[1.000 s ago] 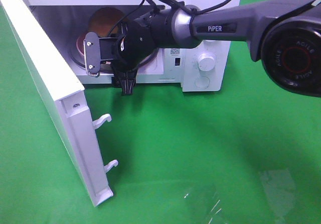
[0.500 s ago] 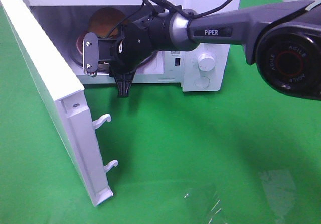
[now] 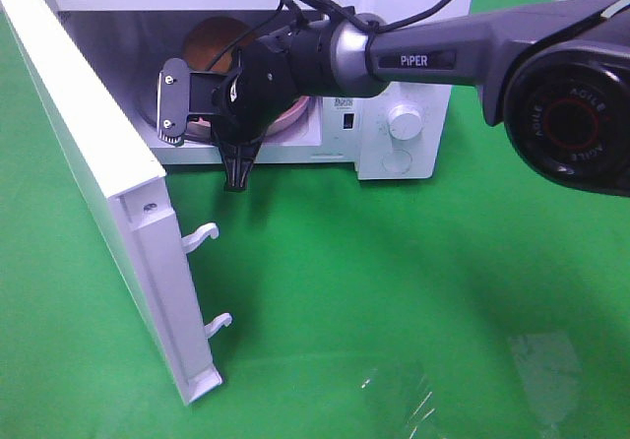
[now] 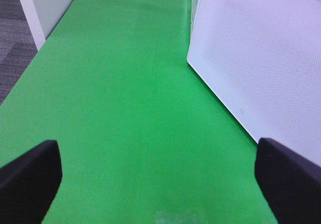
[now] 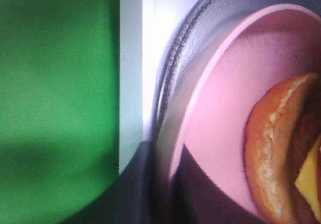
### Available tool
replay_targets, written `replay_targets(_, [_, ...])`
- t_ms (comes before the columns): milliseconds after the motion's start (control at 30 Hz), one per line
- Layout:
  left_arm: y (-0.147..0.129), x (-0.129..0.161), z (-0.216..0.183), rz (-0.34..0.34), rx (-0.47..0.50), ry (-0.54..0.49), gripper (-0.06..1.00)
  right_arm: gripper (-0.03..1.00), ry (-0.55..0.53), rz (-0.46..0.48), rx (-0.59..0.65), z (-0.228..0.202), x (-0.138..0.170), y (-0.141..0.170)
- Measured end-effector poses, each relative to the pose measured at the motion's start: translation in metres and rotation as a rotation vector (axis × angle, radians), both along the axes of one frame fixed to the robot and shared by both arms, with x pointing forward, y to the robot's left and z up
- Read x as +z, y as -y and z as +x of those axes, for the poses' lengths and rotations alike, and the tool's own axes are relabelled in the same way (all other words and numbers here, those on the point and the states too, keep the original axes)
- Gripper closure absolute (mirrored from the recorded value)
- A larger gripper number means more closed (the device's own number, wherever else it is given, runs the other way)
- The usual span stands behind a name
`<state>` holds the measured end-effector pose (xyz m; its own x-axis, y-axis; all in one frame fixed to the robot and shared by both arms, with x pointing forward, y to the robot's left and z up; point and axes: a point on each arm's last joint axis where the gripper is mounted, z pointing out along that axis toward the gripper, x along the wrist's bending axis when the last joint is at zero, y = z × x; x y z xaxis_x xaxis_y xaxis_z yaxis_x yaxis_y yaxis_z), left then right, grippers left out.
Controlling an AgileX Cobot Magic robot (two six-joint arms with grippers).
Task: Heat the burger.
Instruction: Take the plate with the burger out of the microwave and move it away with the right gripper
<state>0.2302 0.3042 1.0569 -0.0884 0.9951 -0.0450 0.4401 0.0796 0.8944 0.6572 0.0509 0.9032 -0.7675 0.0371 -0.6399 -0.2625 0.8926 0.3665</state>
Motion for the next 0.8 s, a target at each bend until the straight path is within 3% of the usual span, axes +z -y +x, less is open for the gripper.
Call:
replay_targets(300, [0.000,0.000,0.000,0.000,0.000,0.000,-0.02,0.89,-0.062,-0.059,-0.014,-0.007,0.021,0.007])
replay_targets(800, [0.000,0.000,0.000,0.000,0.000,0.000,-0.02,0.89,-0.029,-0.114,0.067,-0.032,0.033,0.022])
